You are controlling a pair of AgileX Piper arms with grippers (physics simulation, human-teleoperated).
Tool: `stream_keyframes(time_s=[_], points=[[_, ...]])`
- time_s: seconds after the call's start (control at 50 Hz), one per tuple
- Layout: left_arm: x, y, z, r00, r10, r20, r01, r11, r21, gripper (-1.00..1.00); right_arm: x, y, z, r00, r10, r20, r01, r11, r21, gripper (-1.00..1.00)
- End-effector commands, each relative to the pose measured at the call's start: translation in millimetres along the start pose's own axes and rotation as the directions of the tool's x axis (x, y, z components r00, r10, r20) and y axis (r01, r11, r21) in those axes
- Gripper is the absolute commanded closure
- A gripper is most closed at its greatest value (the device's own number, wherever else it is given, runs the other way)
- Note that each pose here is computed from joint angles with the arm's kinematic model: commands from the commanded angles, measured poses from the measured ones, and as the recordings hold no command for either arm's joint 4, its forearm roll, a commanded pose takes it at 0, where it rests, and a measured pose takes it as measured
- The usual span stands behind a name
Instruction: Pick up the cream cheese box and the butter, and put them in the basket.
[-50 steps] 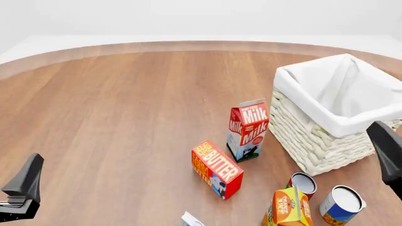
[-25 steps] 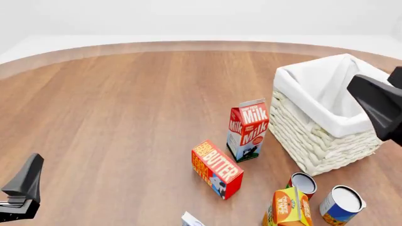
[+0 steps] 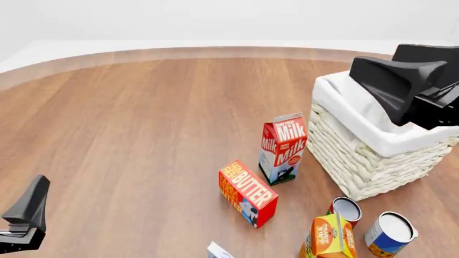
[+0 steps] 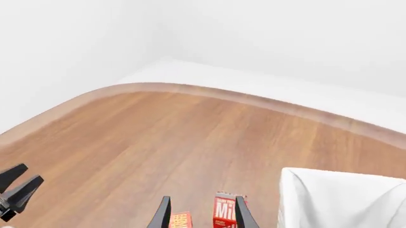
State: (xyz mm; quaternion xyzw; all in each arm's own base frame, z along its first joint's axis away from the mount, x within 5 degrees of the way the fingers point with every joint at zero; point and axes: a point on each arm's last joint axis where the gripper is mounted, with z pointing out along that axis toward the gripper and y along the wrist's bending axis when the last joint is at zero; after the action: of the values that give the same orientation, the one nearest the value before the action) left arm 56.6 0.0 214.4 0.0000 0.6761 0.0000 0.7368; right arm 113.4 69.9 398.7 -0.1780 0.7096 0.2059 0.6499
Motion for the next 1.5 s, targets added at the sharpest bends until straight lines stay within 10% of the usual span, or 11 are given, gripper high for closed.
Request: stream_keyframes(time_s=[0.02, 0.7, 1.5], points=[[0.0, 0.0, 0, 1.0, 0.0, 0.0, 0.0, 1.0, 0.0, -1.0, -10, 11, 24, 0.998, -0.036, -0.056, 0.032, 0.997, -0.066, -1.0], [0.0, 0.0, 0, 1.0, 0.0, 0.0, 0.0, 1.0, 0.0, -1.0, 7, 38, 91, 0.955, -0.163, -0.246, 0.119, 0.976, -0.182, -1.0], [0.0, 0.0, 0, 1.0, 0.0, 0.0, 0.0, 1.0, 0.0, -1.0, 39, 36, 99, 0.93, -0.137, -0.342, 0.082, 0.982, -0.169, -1.0]])
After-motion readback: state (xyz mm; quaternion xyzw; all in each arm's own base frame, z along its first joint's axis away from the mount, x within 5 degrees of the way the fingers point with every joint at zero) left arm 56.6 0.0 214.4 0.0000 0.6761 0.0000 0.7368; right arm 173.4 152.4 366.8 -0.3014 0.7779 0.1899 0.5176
